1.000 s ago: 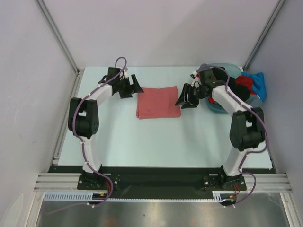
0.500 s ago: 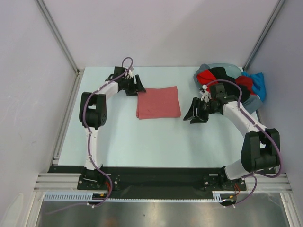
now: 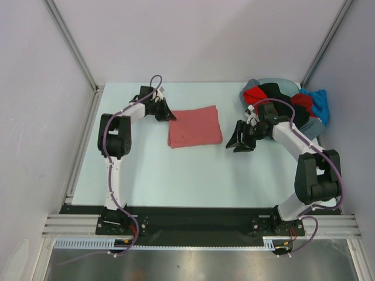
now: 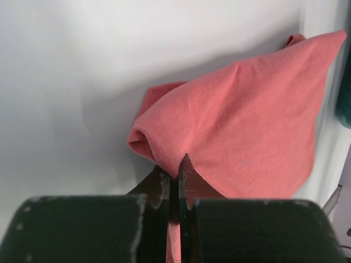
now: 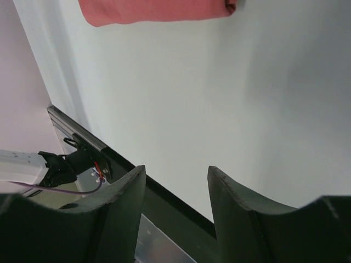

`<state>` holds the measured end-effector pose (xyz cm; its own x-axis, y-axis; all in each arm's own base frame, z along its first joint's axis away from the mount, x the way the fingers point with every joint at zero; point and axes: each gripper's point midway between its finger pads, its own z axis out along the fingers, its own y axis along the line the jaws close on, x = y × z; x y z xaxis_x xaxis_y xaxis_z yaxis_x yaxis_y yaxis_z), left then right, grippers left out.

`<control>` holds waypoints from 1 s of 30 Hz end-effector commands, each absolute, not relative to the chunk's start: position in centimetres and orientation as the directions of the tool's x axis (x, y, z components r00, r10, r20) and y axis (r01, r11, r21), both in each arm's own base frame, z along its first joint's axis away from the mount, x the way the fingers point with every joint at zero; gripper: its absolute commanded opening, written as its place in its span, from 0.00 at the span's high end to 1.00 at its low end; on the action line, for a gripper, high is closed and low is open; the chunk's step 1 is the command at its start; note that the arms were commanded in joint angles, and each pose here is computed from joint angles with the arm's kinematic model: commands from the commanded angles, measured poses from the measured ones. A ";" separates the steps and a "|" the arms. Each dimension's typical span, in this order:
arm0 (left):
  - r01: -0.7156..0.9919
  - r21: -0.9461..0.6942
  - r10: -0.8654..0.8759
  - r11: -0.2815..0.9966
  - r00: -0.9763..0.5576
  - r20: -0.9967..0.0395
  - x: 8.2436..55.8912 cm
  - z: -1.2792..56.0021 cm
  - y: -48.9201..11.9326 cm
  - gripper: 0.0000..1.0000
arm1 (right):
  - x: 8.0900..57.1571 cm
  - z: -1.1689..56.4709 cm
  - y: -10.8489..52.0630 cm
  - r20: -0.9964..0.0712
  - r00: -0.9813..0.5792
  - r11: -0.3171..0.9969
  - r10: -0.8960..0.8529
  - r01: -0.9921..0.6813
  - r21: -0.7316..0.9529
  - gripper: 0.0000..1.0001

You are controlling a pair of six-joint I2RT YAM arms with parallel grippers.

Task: Fold and stack the t-shirts
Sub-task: Neatly place the folded tshirt to the corner

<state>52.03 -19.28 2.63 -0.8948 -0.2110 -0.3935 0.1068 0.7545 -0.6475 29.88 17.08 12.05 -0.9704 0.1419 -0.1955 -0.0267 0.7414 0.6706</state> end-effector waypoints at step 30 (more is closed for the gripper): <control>-0.252 0.250 0.016 0.935 -0.673 -0.739 63.1 10.2 13.6 1.00 | 33.8 11.6 20.1 -0.070 -0.995 0.815 0.071 0.017 0.579 0.47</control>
<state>59.94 10.39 5.78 -0.7778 -0.0980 -0.6209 -0.2207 0.9674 0.1238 33.74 20.01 11.01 -0.9919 0.1003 -0.0779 0.0313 0.7875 0.6155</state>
